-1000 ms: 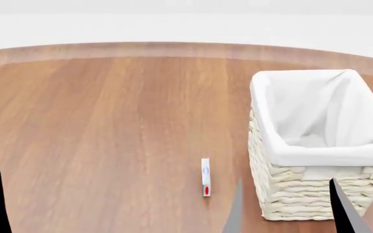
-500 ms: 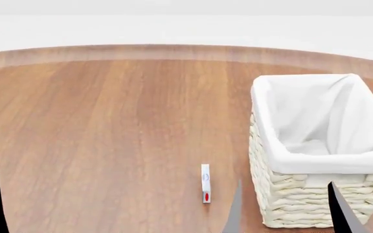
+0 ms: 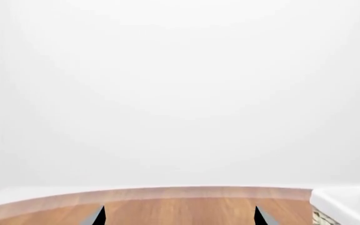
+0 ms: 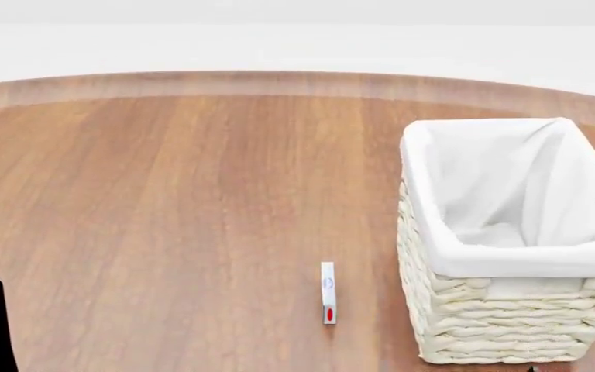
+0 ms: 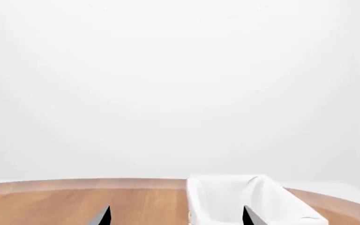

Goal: Pick up the tomato sauce, and put it in the basket.

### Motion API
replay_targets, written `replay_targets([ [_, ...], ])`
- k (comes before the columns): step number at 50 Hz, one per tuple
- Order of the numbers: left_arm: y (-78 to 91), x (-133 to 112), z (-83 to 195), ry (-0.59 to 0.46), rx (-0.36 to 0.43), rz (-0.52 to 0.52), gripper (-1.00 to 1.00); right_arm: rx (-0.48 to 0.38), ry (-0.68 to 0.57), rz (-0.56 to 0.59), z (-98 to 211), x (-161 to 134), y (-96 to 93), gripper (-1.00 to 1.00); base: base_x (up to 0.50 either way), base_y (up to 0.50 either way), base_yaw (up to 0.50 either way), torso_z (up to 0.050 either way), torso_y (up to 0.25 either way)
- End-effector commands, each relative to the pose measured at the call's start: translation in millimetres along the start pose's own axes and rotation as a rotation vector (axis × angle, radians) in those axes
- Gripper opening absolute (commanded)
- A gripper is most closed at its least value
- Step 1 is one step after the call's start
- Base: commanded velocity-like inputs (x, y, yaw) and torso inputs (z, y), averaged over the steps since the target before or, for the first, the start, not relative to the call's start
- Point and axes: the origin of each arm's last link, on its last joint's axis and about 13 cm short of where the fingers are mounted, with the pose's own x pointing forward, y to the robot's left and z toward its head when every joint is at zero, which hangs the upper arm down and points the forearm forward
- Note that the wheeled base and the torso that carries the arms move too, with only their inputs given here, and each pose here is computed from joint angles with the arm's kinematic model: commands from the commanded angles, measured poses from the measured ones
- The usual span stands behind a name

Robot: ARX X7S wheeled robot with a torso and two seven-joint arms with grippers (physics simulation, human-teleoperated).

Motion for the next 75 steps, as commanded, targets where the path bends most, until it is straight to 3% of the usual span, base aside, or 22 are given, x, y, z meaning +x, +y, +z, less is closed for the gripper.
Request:
replay_targets([
  [1,0.8,-1,-4,0.012,-0.002,-0.002,1.0,0.0,0.026,-0.021,-11,-39,5.4,1.0,0.0,0.0,0.0,0.0,0.0],
  [14,1.7,0,-11,0.026,-0.002,-0.001,1.0,-0.058,0.143,-0.108,-48,-75,15.8,1.0,0.0,0.0,0.0,0.0,0.0],
  [26,1.2,2,-16,0.036,0.0,-0.001,1.0,-0.051,0.219,-0.163,-81,-97,17.4,1.0,0.0,0.0,0.0,0.0,0.0],
  [45,2.6,3,-19,0.042,-0.001,0.003,1.0,-0.047,0.285,-0.182,-102,-121,27.1,1.0,0.0,0.0,0.0,0.0,0.0],
  [46,1.4,-2,-21,0.054,-0.007,-0.003,1.0,-0.001,0.336,-0.158,-108,-154,36.7,1.0,0.0,0.0,0.0,0.0,0.0],
  [47,1.5,-2,-21,0.054,-0.008,-0.003,1.0,-0.007,0.34,-0.156,-110,-156,36.1,1.0,0.0,0.0,0.0,0.0,0.0],
  [75,1.8,-1,-24,0.058,-0.01,-0.003,1.0,-0.002,0.401,-0.138,-131,-164,38.1,1.0,0.0,0.0,0.0,0.0,0.0],
])
